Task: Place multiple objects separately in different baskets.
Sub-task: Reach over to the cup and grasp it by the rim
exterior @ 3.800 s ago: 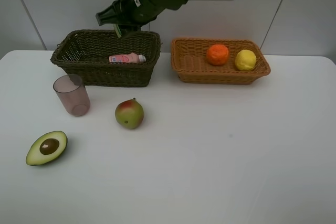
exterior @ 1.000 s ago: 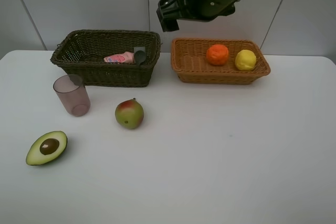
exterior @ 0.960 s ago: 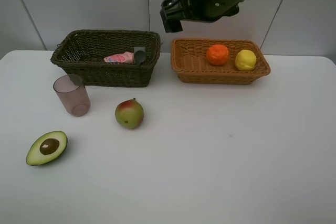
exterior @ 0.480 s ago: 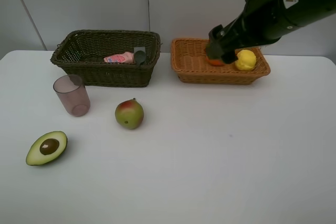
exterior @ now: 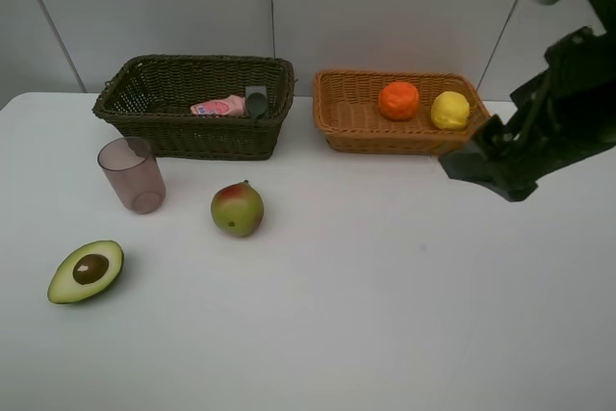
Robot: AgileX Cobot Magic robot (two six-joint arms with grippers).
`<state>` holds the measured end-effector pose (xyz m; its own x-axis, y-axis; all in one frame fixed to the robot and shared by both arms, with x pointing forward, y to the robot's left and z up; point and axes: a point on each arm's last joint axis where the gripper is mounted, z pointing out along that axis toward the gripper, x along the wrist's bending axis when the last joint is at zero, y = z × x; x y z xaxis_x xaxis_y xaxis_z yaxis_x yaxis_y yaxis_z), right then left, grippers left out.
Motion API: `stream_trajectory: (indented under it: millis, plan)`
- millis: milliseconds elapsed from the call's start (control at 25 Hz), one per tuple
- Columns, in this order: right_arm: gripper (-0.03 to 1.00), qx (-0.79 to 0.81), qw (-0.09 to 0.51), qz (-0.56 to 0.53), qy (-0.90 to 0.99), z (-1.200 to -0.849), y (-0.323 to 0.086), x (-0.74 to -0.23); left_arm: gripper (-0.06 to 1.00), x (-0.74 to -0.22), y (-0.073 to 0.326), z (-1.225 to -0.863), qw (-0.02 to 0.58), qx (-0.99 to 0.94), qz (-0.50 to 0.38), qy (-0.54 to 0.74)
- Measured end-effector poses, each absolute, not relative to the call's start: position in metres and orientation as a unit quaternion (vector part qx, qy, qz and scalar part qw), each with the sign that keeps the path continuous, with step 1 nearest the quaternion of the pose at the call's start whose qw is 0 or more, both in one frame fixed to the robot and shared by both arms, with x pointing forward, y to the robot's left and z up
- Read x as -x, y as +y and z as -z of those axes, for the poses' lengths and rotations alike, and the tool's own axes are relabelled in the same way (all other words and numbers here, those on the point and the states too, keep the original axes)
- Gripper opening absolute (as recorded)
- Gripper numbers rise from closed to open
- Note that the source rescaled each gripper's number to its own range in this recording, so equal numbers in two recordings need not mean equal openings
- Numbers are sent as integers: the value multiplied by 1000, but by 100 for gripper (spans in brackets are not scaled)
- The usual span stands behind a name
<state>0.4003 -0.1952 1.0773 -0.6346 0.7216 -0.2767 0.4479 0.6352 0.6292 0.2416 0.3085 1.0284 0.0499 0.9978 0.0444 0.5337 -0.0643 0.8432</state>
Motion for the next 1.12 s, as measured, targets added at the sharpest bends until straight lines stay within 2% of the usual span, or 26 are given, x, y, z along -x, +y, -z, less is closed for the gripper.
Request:
stream_trajectory:
  millis: [480,720,1120]
  plan:
    - [100,-376,301,-320,816,-1062,-251,-338,100,-242,309,-1028,335,-642,-346,596]
    - [100,-452,289,-384,751,-1050,-269,-312,100,-242,309,-1028,335,-642,-346,596]
    - [100,-475,386,-476,631,-1066,-290,-271,100,-242,309,-1028,335,-642,-346,596]
